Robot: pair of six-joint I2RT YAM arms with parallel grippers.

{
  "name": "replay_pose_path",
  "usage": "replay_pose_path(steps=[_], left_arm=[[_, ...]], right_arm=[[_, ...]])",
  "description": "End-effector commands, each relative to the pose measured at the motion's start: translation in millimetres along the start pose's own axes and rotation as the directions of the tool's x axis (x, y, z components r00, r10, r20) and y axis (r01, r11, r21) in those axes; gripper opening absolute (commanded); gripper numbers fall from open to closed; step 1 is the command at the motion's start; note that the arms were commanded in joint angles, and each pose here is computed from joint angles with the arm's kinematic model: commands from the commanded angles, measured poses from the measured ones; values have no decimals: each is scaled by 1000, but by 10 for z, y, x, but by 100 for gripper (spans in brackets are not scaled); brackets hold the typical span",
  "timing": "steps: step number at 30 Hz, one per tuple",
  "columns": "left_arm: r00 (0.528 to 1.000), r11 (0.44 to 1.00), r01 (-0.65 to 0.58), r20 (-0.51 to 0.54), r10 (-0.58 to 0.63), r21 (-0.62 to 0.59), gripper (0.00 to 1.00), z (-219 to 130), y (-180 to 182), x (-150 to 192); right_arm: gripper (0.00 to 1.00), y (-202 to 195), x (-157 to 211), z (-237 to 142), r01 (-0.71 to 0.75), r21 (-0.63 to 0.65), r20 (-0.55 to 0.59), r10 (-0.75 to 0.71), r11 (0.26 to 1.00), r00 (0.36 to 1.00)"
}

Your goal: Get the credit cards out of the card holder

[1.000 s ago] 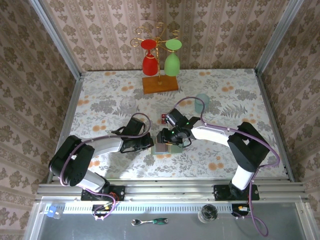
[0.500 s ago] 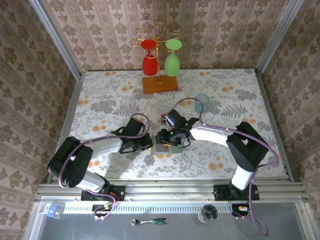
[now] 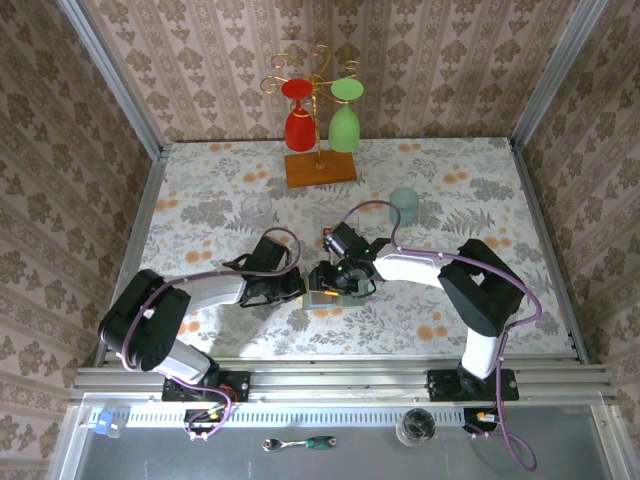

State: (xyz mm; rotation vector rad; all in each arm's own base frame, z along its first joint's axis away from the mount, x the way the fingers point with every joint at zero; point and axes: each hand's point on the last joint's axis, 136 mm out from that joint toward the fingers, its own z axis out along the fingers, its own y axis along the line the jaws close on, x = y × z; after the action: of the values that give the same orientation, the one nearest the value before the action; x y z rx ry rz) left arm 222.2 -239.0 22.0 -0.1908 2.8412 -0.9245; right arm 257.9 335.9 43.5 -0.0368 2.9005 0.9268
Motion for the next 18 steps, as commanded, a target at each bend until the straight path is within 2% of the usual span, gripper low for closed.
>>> replay_pose_path(steps=[1,18], left_arm=[[999,998,-4,-40,2,-55,0,20,172,64],[999,999,2,-40,-4,-49,0,0,172,5]], right_arm=[[44,-139,9,10,-24,72,18,22,997,1000],[44,-332,18,-94,-38,122,55,32,992,998]])
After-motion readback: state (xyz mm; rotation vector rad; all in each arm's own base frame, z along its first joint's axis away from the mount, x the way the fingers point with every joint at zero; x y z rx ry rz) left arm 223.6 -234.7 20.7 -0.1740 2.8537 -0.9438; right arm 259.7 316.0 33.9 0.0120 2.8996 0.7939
